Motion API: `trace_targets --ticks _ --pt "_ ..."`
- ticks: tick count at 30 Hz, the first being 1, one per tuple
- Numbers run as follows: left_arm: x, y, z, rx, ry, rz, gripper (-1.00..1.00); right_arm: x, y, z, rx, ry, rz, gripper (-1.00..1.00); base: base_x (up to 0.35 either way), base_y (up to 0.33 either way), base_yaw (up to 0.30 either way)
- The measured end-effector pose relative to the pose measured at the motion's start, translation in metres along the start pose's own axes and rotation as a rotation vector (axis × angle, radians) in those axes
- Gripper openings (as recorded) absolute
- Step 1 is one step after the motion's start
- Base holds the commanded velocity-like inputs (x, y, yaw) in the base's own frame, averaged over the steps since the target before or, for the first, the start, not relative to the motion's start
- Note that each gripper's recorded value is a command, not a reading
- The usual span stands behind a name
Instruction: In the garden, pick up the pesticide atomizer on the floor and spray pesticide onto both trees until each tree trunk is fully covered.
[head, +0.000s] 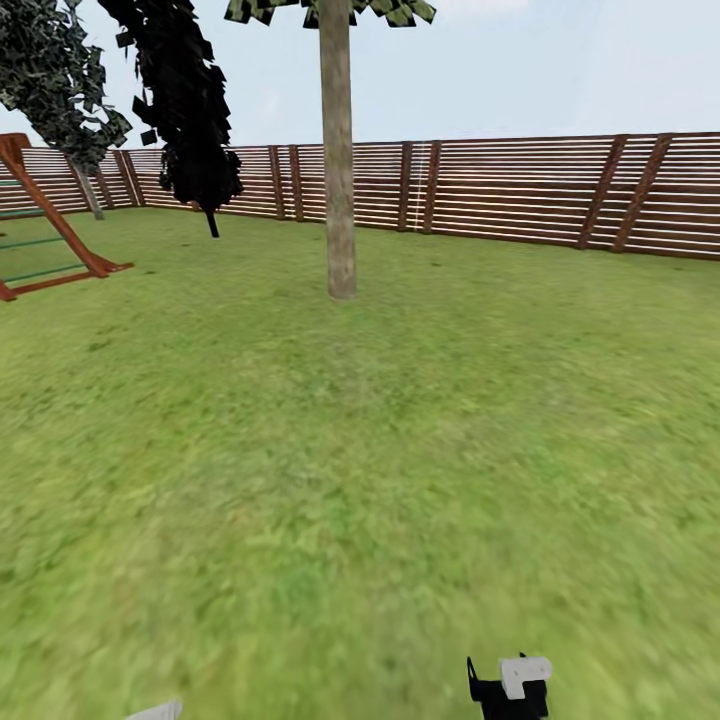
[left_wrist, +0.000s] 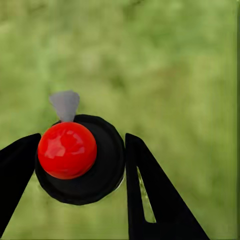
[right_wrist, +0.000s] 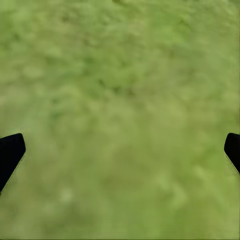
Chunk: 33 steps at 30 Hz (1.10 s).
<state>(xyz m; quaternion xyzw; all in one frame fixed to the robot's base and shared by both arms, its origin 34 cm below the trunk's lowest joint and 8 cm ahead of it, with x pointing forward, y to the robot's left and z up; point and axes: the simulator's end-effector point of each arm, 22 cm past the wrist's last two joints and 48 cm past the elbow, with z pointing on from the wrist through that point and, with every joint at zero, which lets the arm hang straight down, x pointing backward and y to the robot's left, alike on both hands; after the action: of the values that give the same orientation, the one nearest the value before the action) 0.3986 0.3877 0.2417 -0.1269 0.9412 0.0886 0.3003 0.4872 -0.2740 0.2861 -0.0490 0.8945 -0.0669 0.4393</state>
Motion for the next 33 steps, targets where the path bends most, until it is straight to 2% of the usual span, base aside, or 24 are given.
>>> trace_targets --ticks 33 --pt "-0.0001 0.0002 0.0 0.0 0.0 0.0 -1.0 0.0022 -0.0005 -0.0007 -0.003 0.005 -0.003 1.0 0.339 0.0 0.0"
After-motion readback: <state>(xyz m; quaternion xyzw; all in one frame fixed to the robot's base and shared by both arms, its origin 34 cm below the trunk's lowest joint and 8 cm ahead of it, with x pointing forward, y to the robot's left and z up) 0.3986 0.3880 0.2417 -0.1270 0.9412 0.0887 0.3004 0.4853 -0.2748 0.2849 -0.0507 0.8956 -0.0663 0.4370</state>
